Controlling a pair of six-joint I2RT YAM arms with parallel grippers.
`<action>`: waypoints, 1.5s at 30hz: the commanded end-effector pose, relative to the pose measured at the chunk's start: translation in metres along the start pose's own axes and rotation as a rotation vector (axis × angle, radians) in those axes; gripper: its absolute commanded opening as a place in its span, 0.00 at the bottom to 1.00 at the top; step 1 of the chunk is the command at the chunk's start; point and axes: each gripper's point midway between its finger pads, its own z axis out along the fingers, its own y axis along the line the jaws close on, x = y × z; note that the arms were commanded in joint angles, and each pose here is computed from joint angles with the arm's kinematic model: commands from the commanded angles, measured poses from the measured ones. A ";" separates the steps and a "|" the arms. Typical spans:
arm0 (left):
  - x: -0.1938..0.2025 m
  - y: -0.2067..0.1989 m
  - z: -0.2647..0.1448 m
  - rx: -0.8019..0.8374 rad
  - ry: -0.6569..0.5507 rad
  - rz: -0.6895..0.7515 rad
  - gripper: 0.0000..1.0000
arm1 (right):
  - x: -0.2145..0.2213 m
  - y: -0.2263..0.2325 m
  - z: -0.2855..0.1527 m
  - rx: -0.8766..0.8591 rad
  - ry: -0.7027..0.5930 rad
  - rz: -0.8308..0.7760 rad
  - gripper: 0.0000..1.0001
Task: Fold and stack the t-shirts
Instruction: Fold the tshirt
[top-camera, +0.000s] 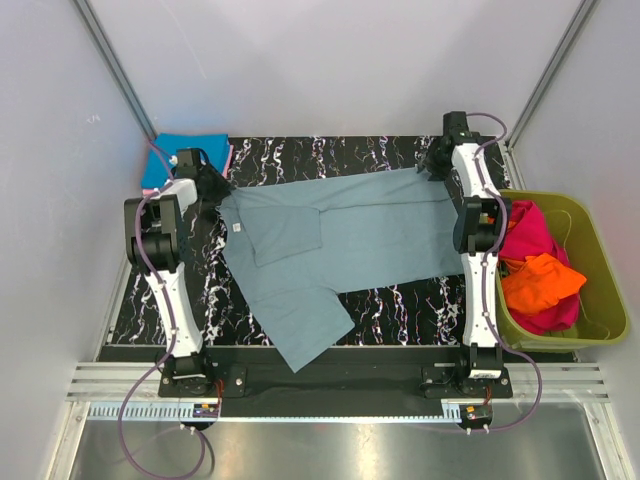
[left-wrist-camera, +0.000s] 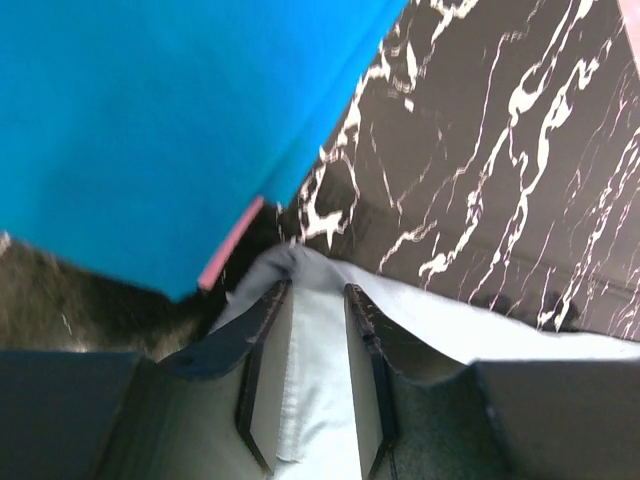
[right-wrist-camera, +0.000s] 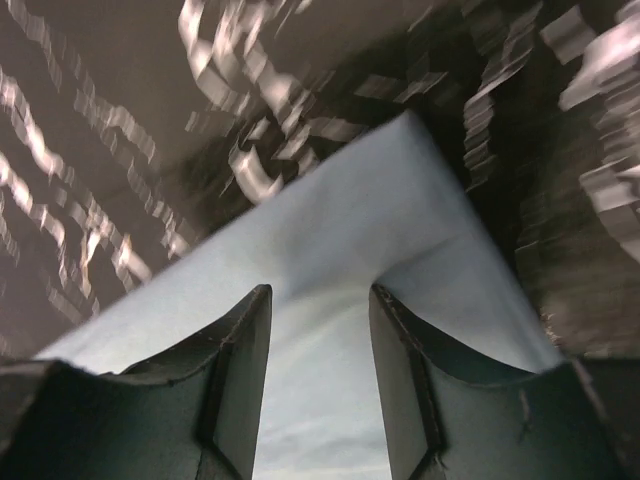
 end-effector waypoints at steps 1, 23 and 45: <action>-0.013 -0.008 0.003 0.045 -0.001 0.036 0.33 | -0.029 -0.022 -0.001 0.056 -0.084 -0.003 0.52; 0.008 -0.104 -0.104 0.217 -0.012 0.227 0.40 | -0.059 0.008 -0.087 -0.061 -0.125 0.038 0.66; 0.058 -0.048 -0.016 0.006 0.086 0.105 0.48 | 0.096 0.052 -0.193 -0.127 0.174 -0.194 0.75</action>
